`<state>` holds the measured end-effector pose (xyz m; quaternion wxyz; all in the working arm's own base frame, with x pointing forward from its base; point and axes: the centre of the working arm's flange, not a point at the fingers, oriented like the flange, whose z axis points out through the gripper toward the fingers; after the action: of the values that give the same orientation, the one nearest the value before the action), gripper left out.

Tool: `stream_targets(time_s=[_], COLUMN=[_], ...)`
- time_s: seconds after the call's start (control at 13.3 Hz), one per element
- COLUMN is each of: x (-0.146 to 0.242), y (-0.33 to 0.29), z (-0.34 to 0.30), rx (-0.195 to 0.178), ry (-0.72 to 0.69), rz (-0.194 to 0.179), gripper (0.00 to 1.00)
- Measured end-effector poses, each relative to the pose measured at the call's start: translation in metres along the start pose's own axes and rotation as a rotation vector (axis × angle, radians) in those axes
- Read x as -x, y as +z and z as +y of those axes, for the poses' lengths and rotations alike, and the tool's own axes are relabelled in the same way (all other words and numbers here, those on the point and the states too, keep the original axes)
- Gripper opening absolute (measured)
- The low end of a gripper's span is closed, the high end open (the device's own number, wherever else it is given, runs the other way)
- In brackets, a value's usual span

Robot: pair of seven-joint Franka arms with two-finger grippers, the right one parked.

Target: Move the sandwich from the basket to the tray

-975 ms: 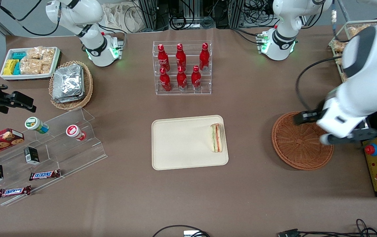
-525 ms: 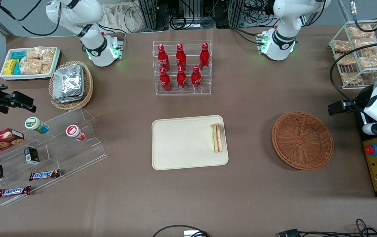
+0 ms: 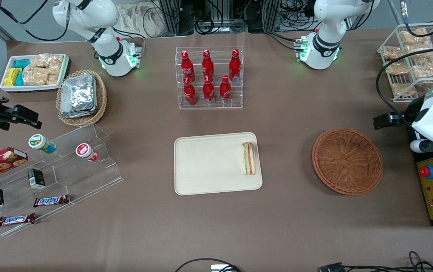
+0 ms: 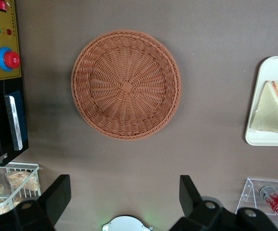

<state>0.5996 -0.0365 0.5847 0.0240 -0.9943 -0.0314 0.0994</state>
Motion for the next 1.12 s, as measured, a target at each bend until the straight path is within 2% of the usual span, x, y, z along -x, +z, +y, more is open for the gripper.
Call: stream_targets(time_s=[0.38,0.67,0.82,0.97,1.12], x=[0.01,0.018,0.024,0.032,0.041], y=[0.013,0.012,0.012,0.013,0.015], z=[0.005,0.001,-0.009,-0.016,-0.02], rx=[-0.018,-0.027,-0.036,-0.048,-0.043], ry=[0.02,0.106,0.111,0.115,0.122], rz=[-0.037,-0.04,-0.031,-0.005,0.022], gripper=[1.0,1.0,1.0,1.0,1.0])
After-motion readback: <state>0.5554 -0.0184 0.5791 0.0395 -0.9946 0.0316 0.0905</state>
